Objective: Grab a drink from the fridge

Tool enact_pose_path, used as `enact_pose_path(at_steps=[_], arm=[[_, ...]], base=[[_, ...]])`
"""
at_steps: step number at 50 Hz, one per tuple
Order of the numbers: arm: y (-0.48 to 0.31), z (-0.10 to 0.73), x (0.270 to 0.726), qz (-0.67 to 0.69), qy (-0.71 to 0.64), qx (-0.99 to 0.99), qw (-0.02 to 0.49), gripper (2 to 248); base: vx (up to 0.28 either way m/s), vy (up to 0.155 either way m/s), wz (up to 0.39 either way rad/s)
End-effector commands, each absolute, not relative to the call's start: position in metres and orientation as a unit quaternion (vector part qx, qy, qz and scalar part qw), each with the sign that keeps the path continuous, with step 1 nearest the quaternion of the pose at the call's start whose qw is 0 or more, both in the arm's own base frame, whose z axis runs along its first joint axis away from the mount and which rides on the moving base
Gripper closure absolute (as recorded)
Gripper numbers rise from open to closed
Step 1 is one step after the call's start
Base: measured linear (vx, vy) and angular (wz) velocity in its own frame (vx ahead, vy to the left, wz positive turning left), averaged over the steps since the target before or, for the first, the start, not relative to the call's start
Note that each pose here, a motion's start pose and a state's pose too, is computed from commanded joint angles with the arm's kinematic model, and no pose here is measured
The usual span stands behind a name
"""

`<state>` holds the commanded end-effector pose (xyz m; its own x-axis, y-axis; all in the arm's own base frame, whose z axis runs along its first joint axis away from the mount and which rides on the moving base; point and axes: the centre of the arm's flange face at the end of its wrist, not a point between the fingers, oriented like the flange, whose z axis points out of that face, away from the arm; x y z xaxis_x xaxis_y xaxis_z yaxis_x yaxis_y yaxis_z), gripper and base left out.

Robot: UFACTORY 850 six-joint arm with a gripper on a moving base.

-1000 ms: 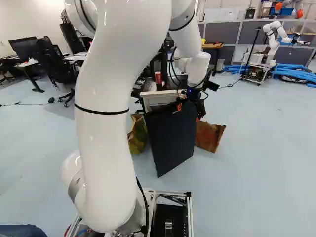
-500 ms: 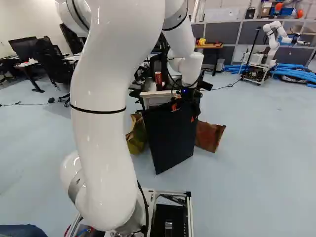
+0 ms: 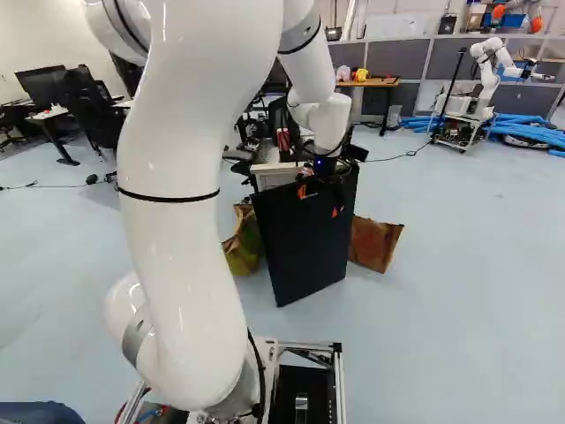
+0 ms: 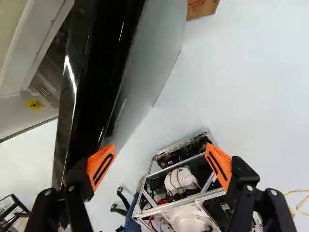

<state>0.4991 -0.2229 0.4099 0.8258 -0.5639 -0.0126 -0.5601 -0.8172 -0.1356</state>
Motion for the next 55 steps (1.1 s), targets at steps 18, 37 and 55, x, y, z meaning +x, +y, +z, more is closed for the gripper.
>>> enact_pose_path(at_steps=[18, 37, 55], arm=[[-0.199, 0.410, 0.502, -0.010, 0.275, -0.959, 0.067, 3], [-0.174, 0.409, 0.505, -0.009, 0.253, -0.965, 0.067, 3], [-0.153, 0.409, 0.510, -0.021, 0.235, -0.970, 0.064, 3]], base=[[0.000, 0.000, 0.000], [0.000, 0.000, 0.000], [0.000, 0.000, 0.000]])
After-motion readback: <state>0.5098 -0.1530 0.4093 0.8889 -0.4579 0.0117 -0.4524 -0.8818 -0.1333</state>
